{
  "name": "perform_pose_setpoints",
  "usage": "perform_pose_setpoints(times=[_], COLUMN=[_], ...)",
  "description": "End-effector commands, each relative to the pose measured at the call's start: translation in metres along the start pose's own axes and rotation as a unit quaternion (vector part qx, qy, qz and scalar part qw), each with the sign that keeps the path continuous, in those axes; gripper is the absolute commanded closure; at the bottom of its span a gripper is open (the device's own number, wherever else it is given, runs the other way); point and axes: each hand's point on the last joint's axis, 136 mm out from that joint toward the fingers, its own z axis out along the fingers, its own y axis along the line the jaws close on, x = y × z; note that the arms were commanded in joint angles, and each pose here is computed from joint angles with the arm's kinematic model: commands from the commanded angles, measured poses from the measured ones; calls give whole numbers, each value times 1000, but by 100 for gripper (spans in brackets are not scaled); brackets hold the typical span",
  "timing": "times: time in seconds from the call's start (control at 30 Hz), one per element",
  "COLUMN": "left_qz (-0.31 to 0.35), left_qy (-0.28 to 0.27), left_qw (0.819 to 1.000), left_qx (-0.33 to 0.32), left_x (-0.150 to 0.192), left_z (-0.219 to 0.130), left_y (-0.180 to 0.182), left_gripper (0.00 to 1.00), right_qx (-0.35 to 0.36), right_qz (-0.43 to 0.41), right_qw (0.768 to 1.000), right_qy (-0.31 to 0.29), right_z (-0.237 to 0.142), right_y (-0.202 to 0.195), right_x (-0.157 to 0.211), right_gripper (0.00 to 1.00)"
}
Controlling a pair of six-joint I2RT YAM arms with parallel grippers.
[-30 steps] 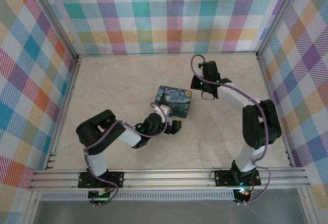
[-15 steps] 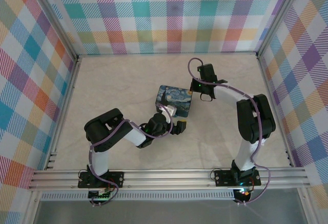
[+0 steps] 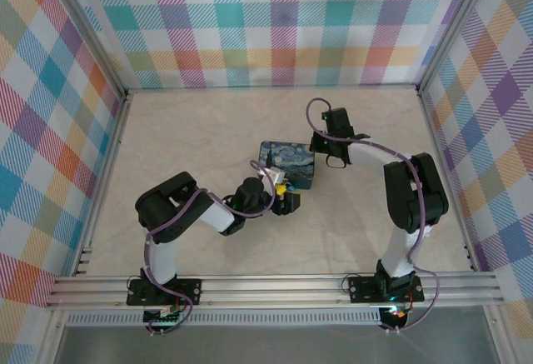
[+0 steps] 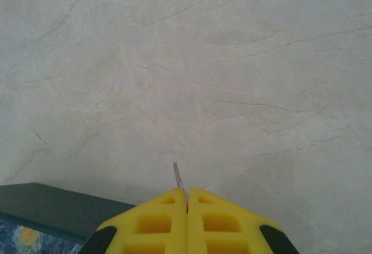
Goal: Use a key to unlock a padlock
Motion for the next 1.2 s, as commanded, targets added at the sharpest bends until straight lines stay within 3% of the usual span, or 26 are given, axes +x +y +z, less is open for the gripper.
perform_pose_setpoints(times=[0.0,0.17,0.57,0.77,1.17], left_qz=[-34,-52,-68,-70,-76], left_qy=[-25,-24,-9,-20,-4], left_qw=[998,997,997,996,996], left_qx=[39,50,24,46,53], left_x=[-17,-18,-11,-16,-7], left_z=[4,6,18,13,10], left_y=[-7,-6,6,-2,-3], left_gripper=[25,30,23,29,36], right_qx=[-13,-12,-17,-14,70], right_qz=[2,0,-2,-8,14], right_qw=[1000,1000,1000,1000,997], right_qy=[-9,-11,-16,-24,-27], right_z=[-9,-12,-17,-27,-54], right_y=[3,3,4,3,-35], right_x=[-4,-3,-3,-6,-15], right_gripper=[100,100,100,100,100])
